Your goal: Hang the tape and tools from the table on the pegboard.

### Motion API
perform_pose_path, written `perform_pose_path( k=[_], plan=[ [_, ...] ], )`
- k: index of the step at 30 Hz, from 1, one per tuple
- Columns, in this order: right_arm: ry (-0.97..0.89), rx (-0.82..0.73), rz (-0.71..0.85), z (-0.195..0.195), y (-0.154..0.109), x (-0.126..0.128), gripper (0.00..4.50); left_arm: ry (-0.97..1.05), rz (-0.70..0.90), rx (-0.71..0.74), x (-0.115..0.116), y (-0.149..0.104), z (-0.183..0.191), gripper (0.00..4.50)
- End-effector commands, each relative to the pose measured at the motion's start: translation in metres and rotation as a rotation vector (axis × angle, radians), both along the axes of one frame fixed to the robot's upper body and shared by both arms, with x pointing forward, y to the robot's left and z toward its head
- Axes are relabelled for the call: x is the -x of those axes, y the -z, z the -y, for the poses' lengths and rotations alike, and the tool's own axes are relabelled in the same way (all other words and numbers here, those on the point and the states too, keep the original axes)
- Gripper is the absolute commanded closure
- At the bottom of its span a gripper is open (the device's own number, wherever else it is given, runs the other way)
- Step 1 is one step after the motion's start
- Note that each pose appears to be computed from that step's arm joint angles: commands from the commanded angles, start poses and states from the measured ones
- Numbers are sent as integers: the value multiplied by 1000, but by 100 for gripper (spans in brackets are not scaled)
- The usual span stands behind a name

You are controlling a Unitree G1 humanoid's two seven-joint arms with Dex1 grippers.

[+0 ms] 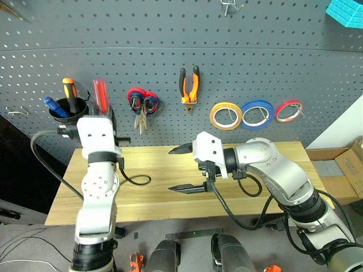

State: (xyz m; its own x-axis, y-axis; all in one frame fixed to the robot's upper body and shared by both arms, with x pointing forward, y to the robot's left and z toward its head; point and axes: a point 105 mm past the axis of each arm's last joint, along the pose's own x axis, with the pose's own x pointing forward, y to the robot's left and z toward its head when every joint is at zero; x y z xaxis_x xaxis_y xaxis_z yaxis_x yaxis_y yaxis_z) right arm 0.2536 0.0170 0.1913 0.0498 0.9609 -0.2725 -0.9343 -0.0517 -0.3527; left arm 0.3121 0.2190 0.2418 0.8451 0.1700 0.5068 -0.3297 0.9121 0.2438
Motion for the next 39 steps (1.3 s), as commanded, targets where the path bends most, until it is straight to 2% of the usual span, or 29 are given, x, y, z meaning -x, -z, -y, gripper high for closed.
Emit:
perform_pose_path(
  k=[1, 4, 10, 13, 16, 19, 24, 31, 33, 35, 39],
  plan=[
    [-34, -119, 67, -7, -34, 2, 0, -22, 169, -16, 9, -53, -14, 371],
    [-40, -150, 75, -12, -41, 2, 0, -22, 230, -33, 6, -78, -22, 371],
    [10, -186, 88, -19, -48, -7, 0, -49, 264, -6, -1, -95, -43, 371],
    [178, -238, 79, -24, -57, -34, 0, -91, 223, 33, -10, -84, -70, 371],
    [263, -274, 82, -27, -65, -49, 0, -89, 210, 31, -16, -76, -75, 371],
    [295, -291, 89, -28, -68, -54, 0, -94, 224, 34, -19, -77, -77, 371],
    [301, -256, 91, -28, -59, -55, 0, -129, 249, 76, -21, -80, -88, 371],
    [299, -264, 86, -29, -61, -54, 0, -119, 103, 66, -35, -48, -88, 371],
    [298, -263, 84, -29, -61, -54, 0, -142, 84, 120, -35, -43, -96, 299],
    [297, -263, 80, -29, -61, -54, 0, -154, 87, 124, -33, -42, -99, 243],
    [295, -251, 76, -27, -58, -54, 0, -161, 117, 97, -29, -47, -97, 100]
  ],
)
